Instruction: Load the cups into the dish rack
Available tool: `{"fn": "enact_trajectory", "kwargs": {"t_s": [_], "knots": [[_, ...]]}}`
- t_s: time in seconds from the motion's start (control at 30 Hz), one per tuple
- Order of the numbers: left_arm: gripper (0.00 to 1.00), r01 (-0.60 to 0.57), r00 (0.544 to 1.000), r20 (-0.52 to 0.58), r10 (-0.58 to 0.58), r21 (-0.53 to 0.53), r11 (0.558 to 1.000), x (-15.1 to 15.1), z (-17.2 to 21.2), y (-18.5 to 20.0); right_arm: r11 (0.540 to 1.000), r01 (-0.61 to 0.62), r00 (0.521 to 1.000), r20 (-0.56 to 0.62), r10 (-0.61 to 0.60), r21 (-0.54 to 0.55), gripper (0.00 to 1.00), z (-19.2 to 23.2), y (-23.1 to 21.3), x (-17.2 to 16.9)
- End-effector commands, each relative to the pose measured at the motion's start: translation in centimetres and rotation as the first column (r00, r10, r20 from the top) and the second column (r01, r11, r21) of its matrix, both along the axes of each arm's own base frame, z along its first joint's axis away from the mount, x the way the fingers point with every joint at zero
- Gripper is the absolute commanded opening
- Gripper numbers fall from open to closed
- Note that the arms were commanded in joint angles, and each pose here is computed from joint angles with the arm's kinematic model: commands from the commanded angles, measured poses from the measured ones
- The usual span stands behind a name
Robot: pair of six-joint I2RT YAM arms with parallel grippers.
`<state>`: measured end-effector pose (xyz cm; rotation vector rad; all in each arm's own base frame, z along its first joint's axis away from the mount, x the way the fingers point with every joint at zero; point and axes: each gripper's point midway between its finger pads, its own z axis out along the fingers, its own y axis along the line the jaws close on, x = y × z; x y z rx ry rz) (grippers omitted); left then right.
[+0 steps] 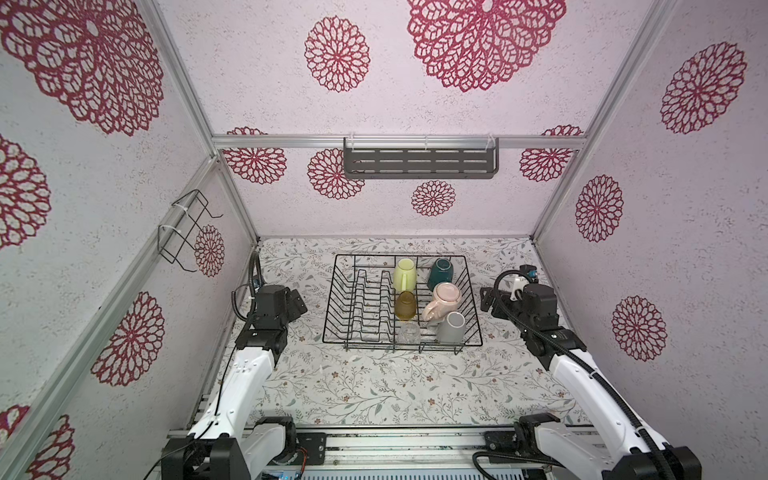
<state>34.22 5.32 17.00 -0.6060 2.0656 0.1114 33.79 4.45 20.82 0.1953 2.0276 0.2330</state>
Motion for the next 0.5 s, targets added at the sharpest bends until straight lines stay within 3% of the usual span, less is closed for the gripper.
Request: {"fn": "enact_trajectory", "kwargs": {"t_s": [0.0,0.23,0.47], "knots": [[0.97,0.0,0.996,0.092,-0.01,0.104,0.995,1.5,2.0,0.9,0.986,0.066,0.987,0.154,-0.042,-0.154,0.99,1.3,-2.2,0.5],[0.97,0.13,0.963,0.2,-0.181,0.242,0.962,2.4,0.6,-0.6,0.944,0.197,0.92,0.384,-0.084,-0.265,0.99,0.1,-5.5,-0.4],[0.97,0.205,0.937,0.216,-0.274,0.295,0.933,3.8,-1.9,-1.7,0.96,0.151,0.936,0.348,-0.061,-0.237,0.99,-4.3,-6.6,0.6]]}}
